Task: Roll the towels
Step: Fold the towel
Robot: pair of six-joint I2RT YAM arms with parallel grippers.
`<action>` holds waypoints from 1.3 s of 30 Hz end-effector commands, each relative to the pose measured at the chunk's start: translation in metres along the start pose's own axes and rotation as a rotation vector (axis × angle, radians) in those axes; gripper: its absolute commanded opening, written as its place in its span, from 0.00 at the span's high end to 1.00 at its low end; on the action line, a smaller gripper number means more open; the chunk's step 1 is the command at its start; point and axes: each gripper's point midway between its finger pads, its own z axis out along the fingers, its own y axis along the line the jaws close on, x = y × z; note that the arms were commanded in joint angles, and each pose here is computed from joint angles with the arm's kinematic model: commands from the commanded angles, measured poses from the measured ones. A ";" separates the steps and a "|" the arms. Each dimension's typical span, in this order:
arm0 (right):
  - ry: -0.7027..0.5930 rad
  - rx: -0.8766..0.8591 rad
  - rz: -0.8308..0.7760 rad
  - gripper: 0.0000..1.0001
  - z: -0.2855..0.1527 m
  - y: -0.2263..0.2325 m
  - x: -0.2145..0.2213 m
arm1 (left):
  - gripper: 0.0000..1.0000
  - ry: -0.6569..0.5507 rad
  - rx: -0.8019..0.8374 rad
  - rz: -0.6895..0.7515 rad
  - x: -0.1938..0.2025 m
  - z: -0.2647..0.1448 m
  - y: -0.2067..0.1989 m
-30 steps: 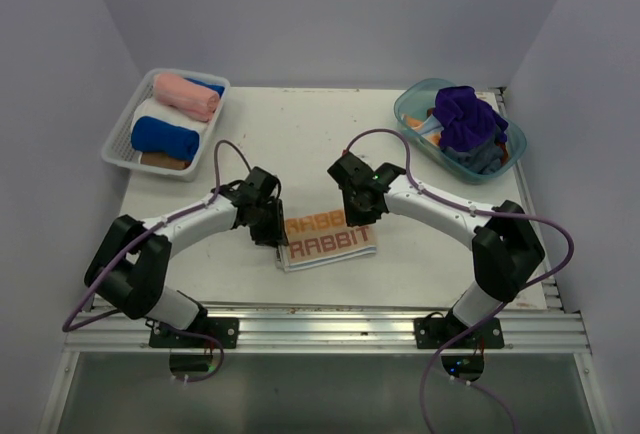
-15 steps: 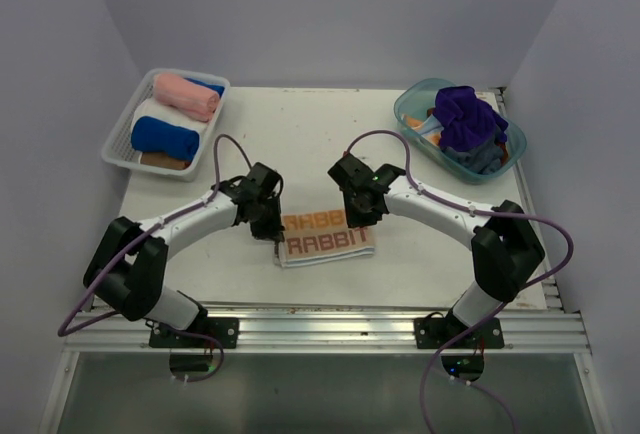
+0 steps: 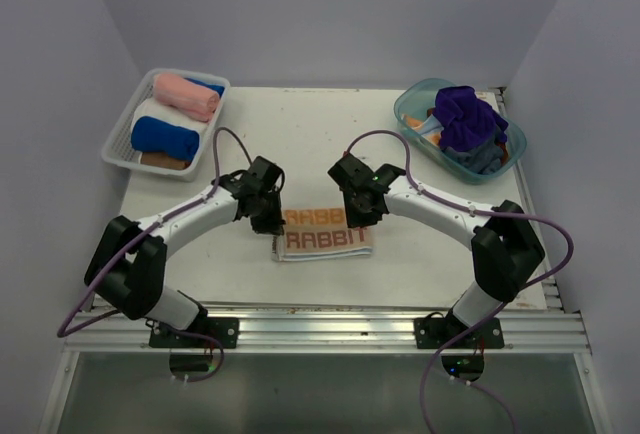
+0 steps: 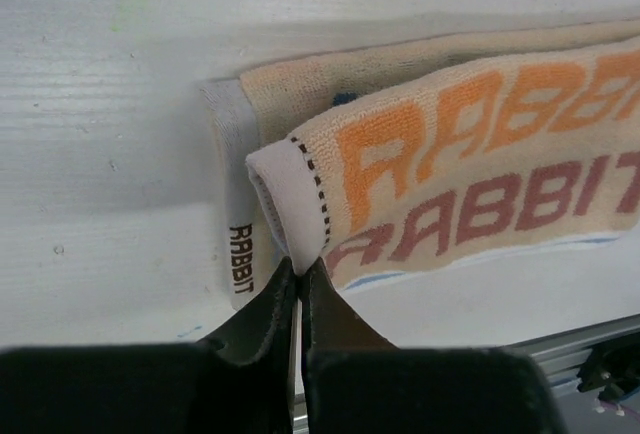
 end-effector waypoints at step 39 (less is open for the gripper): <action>-0.030 0.078 0.107 0.83 0.052 -0.034 0.011 | 0.73 -0.046 -0.025 0.069 -0.066 0.056 -0.026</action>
